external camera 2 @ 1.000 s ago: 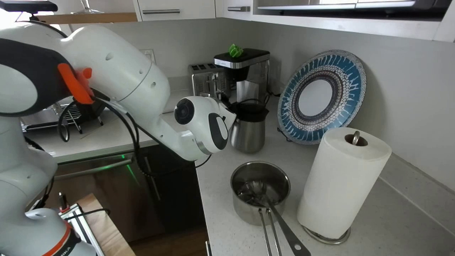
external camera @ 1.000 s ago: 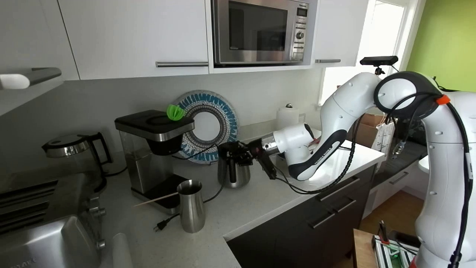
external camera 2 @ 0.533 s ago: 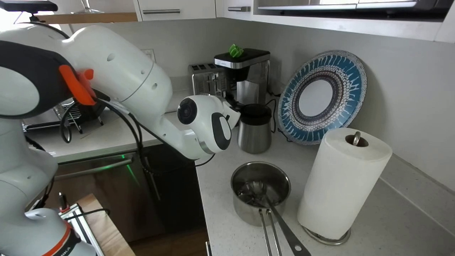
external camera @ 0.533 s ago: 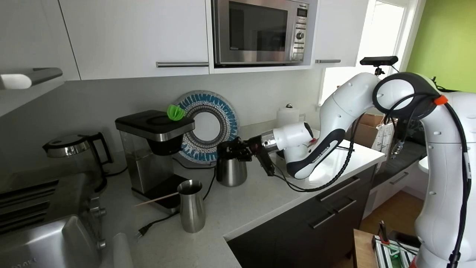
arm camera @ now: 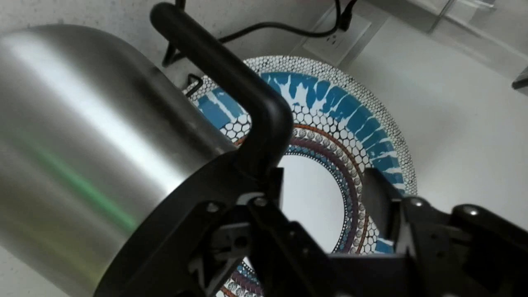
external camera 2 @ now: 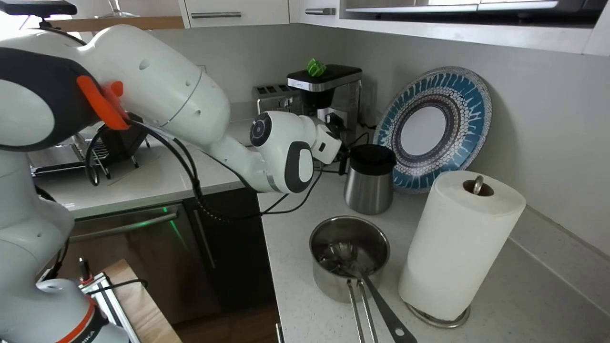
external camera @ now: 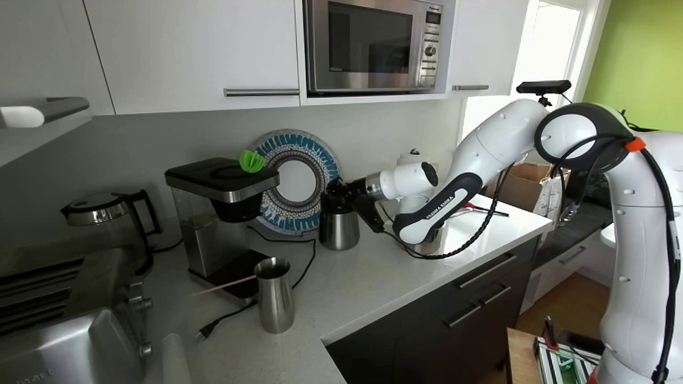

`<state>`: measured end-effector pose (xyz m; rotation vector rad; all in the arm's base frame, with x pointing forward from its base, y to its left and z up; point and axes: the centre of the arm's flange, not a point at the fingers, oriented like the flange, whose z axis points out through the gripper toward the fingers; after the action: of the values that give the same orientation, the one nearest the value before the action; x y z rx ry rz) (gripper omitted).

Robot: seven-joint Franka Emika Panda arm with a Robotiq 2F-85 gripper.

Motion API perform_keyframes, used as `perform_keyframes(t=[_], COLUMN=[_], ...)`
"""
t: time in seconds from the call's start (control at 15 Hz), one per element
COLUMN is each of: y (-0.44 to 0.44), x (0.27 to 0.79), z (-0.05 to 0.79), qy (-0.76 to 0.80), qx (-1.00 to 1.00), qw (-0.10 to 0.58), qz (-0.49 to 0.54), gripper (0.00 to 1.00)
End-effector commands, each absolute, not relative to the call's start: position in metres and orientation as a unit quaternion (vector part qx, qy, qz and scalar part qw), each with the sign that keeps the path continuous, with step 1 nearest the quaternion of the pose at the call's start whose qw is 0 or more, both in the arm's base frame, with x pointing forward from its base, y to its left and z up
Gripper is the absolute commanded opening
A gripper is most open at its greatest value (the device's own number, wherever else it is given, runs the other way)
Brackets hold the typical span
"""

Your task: Put the kettle upright

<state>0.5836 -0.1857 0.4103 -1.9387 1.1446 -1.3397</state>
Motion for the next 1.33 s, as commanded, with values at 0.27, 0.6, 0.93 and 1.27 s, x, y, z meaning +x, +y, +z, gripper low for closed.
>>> perform_keyframes(t=[0.27, 0.6, 0.93, 1.27], y=[-0.195, -0.187, -0.162, -0.142], x=[0.594, 0.594, 0.584, 0.563], z=[0.411, 0.41, 0.414, 0.414], qy=[0.511, 0.493, 0.476, 0.446], qx=[-0.685, -0.714, -0.749, -0.79], qw=[0.162, 0.115, 0.054, 0.047], qz=[-0.494, -0.484, -0.458, -0.418], gripper=[1.0, 1.0, 1.0, 1.0])
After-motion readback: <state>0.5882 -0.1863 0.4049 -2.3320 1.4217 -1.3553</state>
